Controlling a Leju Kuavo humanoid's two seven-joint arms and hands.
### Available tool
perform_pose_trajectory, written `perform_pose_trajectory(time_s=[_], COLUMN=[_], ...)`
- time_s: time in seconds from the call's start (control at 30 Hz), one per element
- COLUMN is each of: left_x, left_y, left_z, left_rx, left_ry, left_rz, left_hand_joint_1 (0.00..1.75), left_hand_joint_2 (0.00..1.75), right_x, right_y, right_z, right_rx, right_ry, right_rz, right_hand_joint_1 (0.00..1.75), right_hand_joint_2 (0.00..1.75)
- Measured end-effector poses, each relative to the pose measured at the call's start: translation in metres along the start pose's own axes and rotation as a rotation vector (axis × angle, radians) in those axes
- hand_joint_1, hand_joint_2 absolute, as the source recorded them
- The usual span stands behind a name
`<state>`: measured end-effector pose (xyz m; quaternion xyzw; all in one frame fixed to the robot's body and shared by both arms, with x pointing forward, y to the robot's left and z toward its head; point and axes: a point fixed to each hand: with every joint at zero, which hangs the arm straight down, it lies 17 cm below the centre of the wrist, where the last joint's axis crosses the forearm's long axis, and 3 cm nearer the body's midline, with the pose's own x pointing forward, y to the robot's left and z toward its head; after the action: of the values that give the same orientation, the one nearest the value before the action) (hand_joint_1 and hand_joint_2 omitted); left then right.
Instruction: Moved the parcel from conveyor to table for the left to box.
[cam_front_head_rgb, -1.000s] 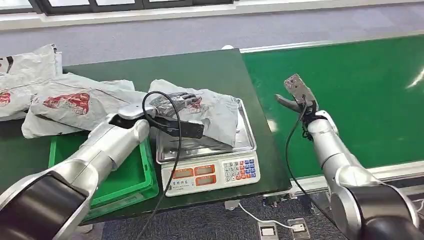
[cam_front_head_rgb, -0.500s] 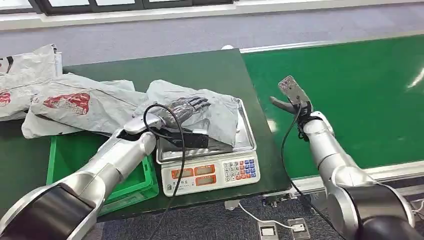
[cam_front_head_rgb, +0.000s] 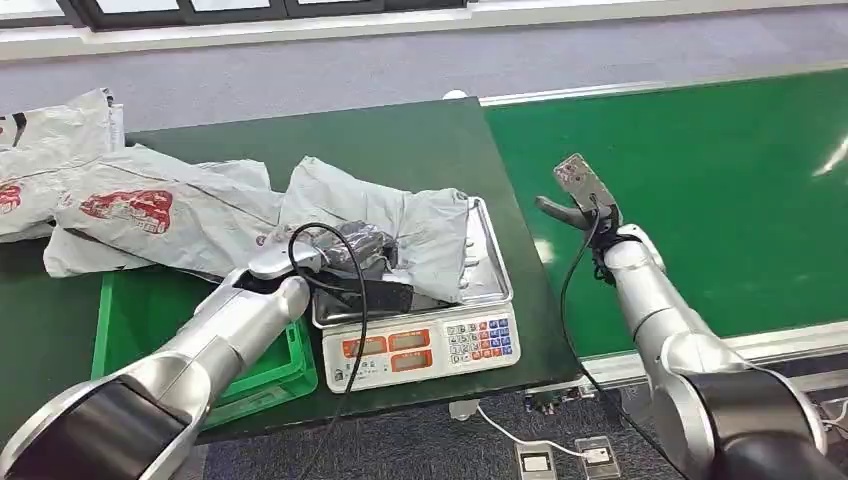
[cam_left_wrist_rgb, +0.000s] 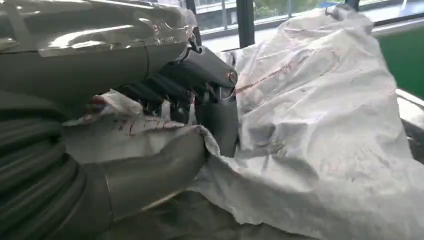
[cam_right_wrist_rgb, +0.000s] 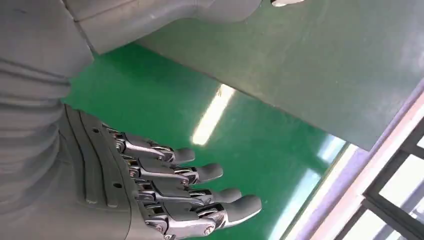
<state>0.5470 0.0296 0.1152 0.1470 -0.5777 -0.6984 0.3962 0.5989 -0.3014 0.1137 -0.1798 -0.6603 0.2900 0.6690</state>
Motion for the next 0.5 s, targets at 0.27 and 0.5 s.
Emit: perform_pose_trajectory(time_s=[0.27,0.5], left_x=[-0.0088,-0.0111], left_y=[-0.0041,-0.0049], left_z=[0.0034,0.0044], left_rx=[-0.006,-0.007], left_ry=[0.019,0.023], left_rz=[0.002,0.004], left_hand_joint_1=[1.75,1.75], left_hand_joint_2=[1.75,1.75], right_x=[0.0015,0.0023], right_y=[0.0049,0.0068], right_z=[-0.0003,-0.0005], right_rx=[0.010,0.013], right_ry=[0.002,0.002], right_rz=[-0.006,-0.008], right_hand_joint_1=[0.00,0.00], right_hand_joint_2=[1.75,1.75])
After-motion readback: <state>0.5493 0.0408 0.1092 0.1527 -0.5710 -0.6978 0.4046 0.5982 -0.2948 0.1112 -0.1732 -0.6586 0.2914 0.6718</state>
